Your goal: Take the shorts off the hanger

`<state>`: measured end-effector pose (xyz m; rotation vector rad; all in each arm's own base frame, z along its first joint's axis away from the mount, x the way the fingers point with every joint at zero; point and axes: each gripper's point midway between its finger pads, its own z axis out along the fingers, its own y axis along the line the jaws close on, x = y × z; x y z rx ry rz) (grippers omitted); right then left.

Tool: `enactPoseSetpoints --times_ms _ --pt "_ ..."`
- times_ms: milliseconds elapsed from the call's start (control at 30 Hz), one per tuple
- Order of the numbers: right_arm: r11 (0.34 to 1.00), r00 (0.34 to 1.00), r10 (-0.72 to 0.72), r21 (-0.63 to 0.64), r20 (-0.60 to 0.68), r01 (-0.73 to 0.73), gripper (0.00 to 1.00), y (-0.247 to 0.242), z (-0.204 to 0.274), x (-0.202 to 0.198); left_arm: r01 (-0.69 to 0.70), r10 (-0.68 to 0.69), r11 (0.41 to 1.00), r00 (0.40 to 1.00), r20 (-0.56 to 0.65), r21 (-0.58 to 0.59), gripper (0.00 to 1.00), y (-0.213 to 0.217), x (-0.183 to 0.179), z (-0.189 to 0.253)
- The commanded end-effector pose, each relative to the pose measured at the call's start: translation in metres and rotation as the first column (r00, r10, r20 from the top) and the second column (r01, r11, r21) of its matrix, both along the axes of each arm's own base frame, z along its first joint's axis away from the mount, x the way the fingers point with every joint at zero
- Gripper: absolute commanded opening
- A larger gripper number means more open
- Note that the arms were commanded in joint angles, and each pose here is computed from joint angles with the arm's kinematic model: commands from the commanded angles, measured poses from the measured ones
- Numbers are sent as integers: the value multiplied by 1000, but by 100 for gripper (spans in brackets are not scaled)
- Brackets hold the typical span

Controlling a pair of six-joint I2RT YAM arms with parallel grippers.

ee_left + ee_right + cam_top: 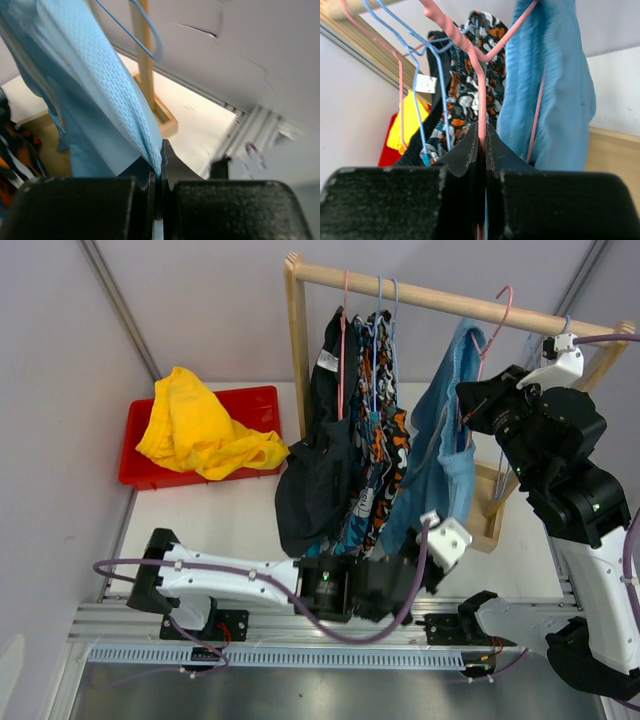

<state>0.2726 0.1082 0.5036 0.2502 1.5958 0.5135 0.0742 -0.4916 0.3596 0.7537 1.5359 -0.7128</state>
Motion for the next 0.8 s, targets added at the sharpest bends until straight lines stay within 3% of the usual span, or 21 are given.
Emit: enactPoseSetpoints --times_ms 0,167,300,500,600,667,700,767 --pt "996 988 -67 61 143 58 0 -18 49 -3 53 -54 997 998 -13 -60 0 8 -59 -5" --pt "995 985 -95 47 143 89 0 -30 55 -7 93 -95 995 994 -48 -34 0 -2 -104 -35" --pt "995 989 -86 50 123 81 0 -33 54 -18 50 -51 998 998 -30 -29 0 -7 -87 -34" --pt "994 1000 0 107 16 -2 0 -29 28 -51 -79 77 995 997 -31 -58 0 -8 4 -11" --pt "990 997 49 132 -55 -41 0 -26 7 -68 -129 130 986 992 -3 -102 0 -7 52 23" --pt "987 991 90 140 -98 -76 0 -20 -6 -76 -169 170 983 985 13 -67 0 -9 86 20" --pt "986 990 94 149 -108 -78 0 -21 -11 -80 -179 181 977 983 12 -117 0 -8 97 49" --pt "987 989 91 146 -120 -73 0 -22 -15 -81 -203 205 976 979 17 -79 0 -7 118 45"
